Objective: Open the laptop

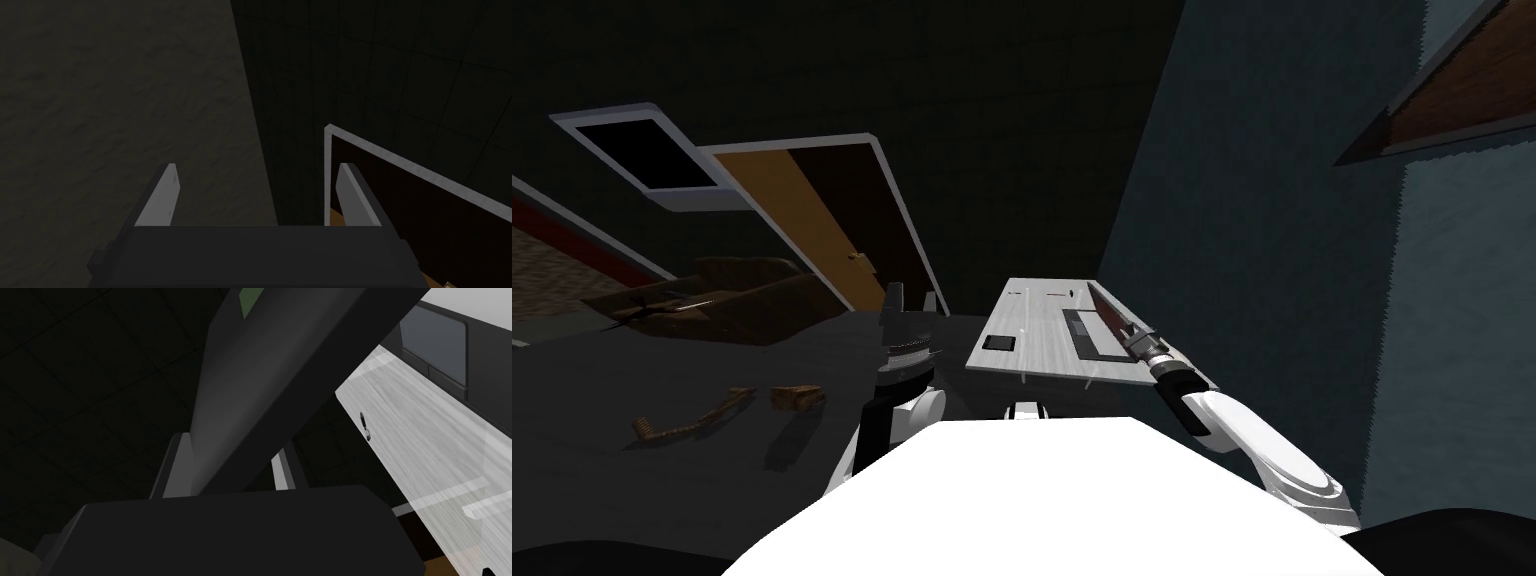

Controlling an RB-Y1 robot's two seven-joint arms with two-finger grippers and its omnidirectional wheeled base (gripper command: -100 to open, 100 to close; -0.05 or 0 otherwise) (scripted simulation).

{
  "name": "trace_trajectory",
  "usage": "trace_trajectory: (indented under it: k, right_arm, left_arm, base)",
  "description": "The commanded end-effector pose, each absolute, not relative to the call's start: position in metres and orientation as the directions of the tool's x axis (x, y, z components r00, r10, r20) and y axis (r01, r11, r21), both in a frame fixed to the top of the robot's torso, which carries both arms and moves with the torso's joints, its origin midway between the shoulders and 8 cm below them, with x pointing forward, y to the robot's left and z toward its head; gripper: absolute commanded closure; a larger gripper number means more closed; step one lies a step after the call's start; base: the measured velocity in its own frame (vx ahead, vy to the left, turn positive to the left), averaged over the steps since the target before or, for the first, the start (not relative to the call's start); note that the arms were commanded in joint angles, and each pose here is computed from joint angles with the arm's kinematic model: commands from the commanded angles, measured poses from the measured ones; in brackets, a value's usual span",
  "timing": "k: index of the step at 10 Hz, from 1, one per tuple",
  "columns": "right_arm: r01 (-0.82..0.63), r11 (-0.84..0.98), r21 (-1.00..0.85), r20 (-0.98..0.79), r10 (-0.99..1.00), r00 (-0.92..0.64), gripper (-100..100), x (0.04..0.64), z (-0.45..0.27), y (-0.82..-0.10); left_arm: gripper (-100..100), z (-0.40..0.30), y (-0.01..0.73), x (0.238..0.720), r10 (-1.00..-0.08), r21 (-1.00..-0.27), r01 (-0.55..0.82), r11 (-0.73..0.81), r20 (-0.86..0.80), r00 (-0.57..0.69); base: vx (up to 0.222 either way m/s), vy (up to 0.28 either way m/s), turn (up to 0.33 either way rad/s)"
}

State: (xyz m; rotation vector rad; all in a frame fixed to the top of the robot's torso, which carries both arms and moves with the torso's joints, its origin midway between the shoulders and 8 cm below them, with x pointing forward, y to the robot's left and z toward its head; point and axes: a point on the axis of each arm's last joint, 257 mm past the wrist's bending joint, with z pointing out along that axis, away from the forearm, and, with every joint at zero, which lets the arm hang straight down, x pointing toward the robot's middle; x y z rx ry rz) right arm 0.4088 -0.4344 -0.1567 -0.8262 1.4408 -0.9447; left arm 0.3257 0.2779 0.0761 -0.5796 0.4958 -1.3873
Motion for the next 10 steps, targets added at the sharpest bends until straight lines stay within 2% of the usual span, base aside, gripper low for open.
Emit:
trace_trajectory:
  k: [1,10]
  right_arm:
    - [0.030,0.335,-0.942,-0.336,-0.935,-0.114,100,0.413,-0.171,-0.428]
    - [0.007,0.054,-0.999,-0.055,-0.983,-0.173,100,0.428,-0.201,-0.395]
  left_arm:
    - [0,0.076,0.278,0.326,-0.992,-0.644,0.760,0.087,0.012,0.123]
    - [0,0.076,0.278,0.326,-0.992,-0.644,0.760,0.087,0.012,0.123]
  base:
    - [-0.048,-0.007,0.079]
    - [-0.034,-0.006,0.064]
